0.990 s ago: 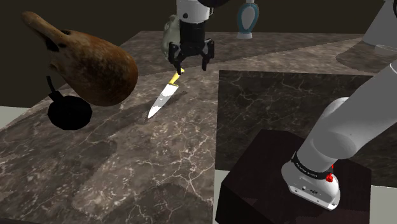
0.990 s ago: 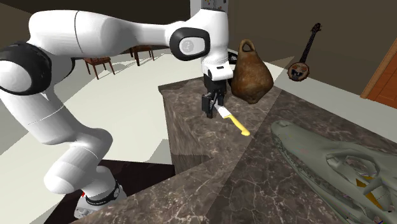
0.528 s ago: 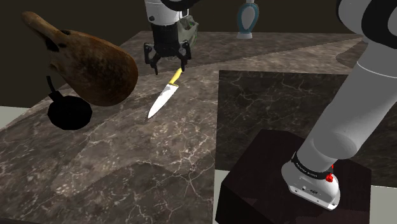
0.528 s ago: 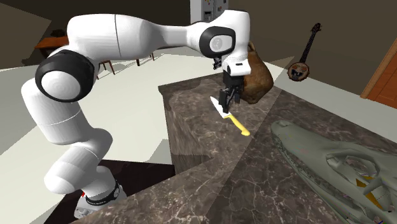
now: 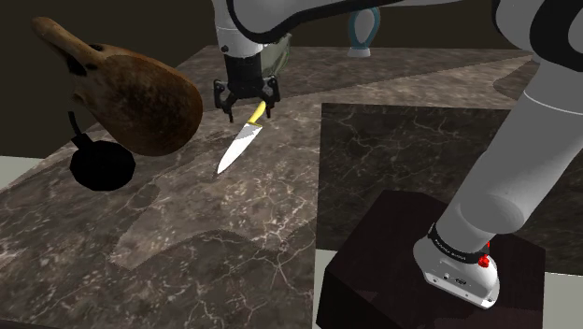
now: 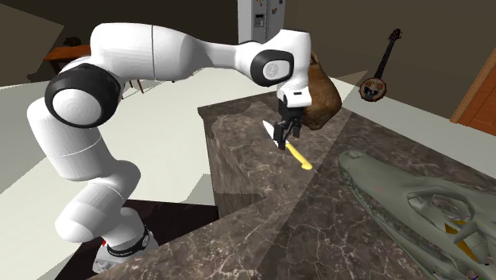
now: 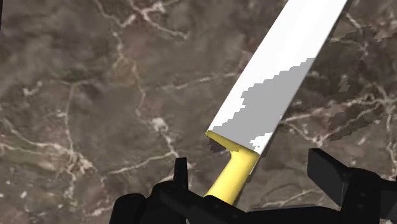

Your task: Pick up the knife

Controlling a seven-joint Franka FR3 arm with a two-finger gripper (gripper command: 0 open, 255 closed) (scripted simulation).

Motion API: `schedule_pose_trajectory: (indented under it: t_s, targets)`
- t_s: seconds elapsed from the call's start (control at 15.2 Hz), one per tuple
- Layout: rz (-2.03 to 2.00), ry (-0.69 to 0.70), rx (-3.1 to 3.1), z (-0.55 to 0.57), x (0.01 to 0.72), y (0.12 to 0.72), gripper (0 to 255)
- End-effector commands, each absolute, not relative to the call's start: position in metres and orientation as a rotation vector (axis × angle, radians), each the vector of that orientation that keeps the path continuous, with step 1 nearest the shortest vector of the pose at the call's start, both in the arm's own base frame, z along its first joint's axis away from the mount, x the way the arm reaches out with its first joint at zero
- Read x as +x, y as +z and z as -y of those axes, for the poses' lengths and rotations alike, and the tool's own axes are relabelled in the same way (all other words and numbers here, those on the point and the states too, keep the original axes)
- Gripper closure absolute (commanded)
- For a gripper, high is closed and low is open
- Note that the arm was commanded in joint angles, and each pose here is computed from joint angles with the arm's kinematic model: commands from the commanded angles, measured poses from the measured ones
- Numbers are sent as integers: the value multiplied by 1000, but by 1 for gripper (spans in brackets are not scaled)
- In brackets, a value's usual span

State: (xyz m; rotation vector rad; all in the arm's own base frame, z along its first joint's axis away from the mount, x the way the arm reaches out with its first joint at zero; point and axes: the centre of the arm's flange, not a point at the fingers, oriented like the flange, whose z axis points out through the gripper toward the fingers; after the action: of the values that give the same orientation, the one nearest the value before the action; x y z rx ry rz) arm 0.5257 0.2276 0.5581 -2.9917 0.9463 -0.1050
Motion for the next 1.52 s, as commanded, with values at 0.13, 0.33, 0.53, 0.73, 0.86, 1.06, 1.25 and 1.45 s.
schedule_pose_trajectory:
  t_s: [0.13,0.33,0.53,0.73,0.86,1.06,1.25,1.45]
  targets:
    - [-946,-105,-2991,-227,526,556,255]
    - [-946,-105,-2991,-228,526,556,255]
    - [-946,-105,-2991,-228,526,556,255]
    - [-946,-105,-2991,-228,525,567,255]
    - [-946,-105,-2991,-228,525,578,255]
    - [-946,-105,-2991,-228,525,593,255]
    - [-946,-105,-2991,-228,525,609,255]
    - [-946,-105,-2991,-228,525,625,255]
